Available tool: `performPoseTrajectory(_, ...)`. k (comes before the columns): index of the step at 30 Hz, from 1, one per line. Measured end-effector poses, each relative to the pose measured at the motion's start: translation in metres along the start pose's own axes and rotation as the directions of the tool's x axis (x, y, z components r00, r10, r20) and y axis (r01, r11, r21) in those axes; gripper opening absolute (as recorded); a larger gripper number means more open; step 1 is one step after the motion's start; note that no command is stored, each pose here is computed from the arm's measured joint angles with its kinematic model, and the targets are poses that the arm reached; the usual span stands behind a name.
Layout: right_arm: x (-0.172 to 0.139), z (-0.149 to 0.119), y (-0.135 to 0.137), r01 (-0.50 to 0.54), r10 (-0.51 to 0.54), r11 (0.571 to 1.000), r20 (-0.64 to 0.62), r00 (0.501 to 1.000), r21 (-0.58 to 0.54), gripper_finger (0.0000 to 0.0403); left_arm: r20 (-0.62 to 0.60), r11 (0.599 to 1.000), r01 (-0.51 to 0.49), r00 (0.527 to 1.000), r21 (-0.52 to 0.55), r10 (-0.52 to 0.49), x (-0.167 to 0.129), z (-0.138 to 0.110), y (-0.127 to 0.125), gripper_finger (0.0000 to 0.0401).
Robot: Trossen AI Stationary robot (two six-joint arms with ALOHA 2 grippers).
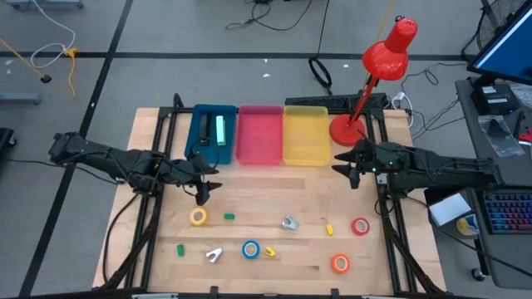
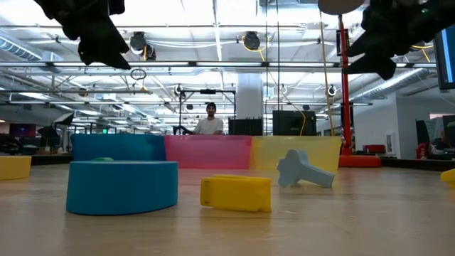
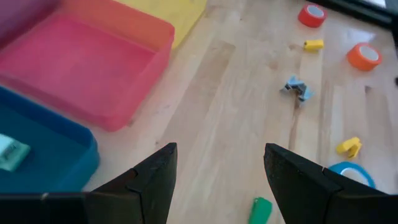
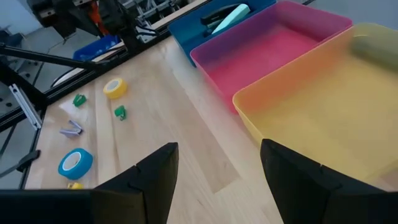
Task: Pick and place Stapler, Stapler remover, tape
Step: Put the yellow tape into the yellow bin
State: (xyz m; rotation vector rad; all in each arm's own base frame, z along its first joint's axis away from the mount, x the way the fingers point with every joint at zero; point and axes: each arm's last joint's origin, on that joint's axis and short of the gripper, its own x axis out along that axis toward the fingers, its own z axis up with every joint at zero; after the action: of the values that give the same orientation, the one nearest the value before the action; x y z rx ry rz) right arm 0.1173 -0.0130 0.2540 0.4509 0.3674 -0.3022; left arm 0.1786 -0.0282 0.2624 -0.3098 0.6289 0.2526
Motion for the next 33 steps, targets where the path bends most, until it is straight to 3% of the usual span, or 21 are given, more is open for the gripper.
performPoseTrajectory(10, -0.012, -0.014, -0.009, -0.029, 0.032, 0.999, 0.063, 0.998, -0.041, 0.0222, -0.048, 0.996, -0.016, 0.999, -0.091, 0.011, 0.017, -0.007, -0.013, 0.0241)
performPoseTrajectory(16, -0.02, -0.014, -0.01, -0.048, 0.056, 0.996, 0.111, 0.992, -0.071, 0.0222, -0.164, 0.989, -0.038, 0.986, -0.142, 0.014, 0.039, -0.02, -0.023, 0.0241)
performPoseTrajectory(23, -0.026, -0.013, -0.011, -0.06, 0.072, 0.995, 0.139, 0.988, -0.084, 0.0222, -0.303, 0.954, -0.064, 0.953, -0.293, -0.029, 0.048, -0.036, -0.035, 0.0241)
performPoseTrajectory(28, -0.026, -0.013, -0.01, -0.061, 0.073, 0.994, 0.138, 0.988, -0.095, 0.0222, -0.448, 0.92, -0.184, 0.894, -0.346, 0.01, 0.041, -0.055, -0.036, 0.0241)
performPoseTrajectory(33, -0.026, -0.014, -0.01, -0.084, 0.096, 0.992, 0.127, 0.987, -0.099, 0.0222, -0.567, 0.881, -0.343, 0.816, -0.326, 0.107, 0.031, -0.069, -0.03, 0.0241)
